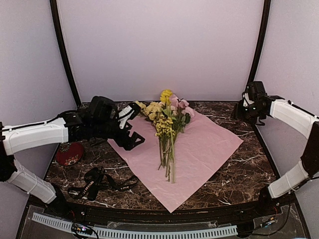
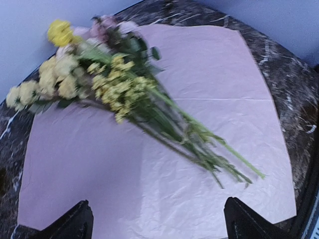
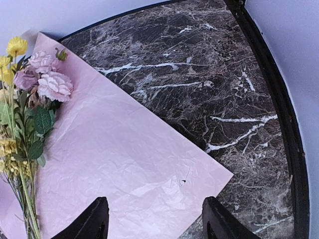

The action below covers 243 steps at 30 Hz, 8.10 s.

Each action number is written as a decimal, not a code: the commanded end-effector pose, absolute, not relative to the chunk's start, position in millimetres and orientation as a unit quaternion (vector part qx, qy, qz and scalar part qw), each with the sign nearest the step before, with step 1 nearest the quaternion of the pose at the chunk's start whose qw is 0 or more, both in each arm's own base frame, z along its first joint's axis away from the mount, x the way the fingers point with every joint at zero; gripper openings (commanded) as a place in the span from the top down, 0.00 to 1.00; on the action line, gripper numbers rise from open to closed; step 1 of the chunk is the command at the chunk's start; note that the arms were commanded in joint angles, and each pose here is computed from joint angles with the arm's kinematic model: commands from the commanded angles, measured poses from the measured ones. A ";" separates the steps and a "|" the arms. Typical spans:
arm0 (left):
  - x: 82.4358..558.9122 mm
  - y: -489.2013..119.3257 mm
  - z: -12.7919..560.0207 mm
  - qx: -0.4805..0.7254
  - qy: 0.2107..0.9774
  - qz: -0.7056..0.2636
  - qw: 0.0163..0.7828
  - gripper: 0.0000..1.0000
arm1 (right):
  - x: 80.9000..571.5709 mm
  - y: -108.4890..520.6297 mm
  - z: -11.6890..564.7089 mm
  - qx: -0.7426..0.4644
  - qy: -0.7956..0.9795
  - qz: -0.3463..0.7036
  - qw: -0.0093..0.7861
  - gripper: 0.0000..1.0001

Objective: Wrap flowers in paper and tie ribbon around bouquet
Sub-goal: Pick up the bottom corner of the flattened wrapping paper from the center of the board, then pass from the left arm to the right, then fold the bottom corner of the flattened wrapping paper at the center of the board, then press the fold line of the 1/4-folded wrapping paper.

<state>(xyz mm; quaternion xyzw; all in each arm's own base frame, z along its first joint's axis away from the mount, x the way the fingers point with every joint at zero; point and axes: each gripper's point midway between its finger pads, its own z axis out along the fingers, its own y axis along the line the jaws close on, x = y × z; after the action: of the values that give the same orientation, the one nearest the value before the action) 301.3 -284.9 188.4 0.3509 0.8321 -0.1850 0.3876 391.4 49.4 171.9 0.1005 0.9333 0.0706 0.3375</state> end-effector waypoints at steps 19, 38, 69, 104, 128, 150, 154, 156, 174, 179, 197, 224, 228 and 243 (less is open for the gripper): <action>117.1 -368.4 52.4 0.796 0.509 -0.122 0.303 0.18 | 222.1 297.8 76.5 -0.251 0.931 0.221 0.145 0.44; 147.4 -391.2 18.9 0.798 0.517 -0.068 0.301 0.65 | 189.1 302.6 2.5 -0.291 0.933 0.205 0.045 0.46; 191.5 -401.8 97.7 0.642 0.622 -0.344 0.289 1.00 | 174.4 307.5 149.5 -0.433 0.815 0.319 0.217 0.33; 197.0 -356.8 64.1 0.604 0.692 -0.315 0.241 0.24 | 177.5 296.9 77.2 -0.386 0.858 0.289 0.176 1.00; 279.4 -359.9 102.2 0.522 0.736 -0.258 0.345 0.73 | 165.3 290.2 76.3 -0.417 0.851 0.285 0.143 1.00; 203.6 -341.9 32.2 0.609 0.721 -0.238 0.231 0.62 | 180.2 297.3 79.2 -0.386 0.856 0.323 0.120 1.00; 214.1 -349.3 77.8 0.569 0.717 -0.298 0.272 0.43 | 186.2 293.7 70.0 -0.375 0.866 0.313 0.108 1.00; 210.6 -351.1 89.9 0.575 0.704 -0.309 0.281 0.35 | 189.3 290.3 67.0 -0.365 0.872 0.309 0.106 1.00; 202.1 -383.4 60.3 0.547 0.726 -0.334 0.249 0.48 | 209.5 285.4 52.4 -0.329 0.890 0.296 0.109 1.00; 201.6 -381.7 50.5 0.540 0.737 -0.331 0.235 0.75 | 209.7 284.0 53.6 -0.319 0.892 0.303 0.107 0.75; 221.7 -361.5 14.3 0.516 0.796 -0.239 0.205 1.00 | 209.5 238.3 25.6 -0.237 0.936 0.244 0.089 0.81; 213.5 -350.1 -1.5 0.508 0.820 -0.218 0.145 1.00 | 239.2 200.7 80.4 -0.183 0.955 0.150 0.177 0.71; 212.5 -349.1 -3.0 0.507 0.822 -0.218 0.143 1.00 | 232.7 238.5 106.6 -0.226 0.925 0.218 0.215 0.68; 211.2 -347.9 -3.4 0.502 0.824 -0.220 0.141 1.00 | 198.0 292.0 44.8 -0.294 0.903 0.279 0.138 0.94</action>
<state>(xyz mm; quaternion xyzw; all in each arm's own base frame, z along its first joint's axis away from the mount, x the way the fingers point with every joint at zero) 225.2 -370.6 19.4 0.5086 0.8026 -0.2428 0.1958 197.6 296.3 65.9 -0.3019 0.8949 0.2926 0.1495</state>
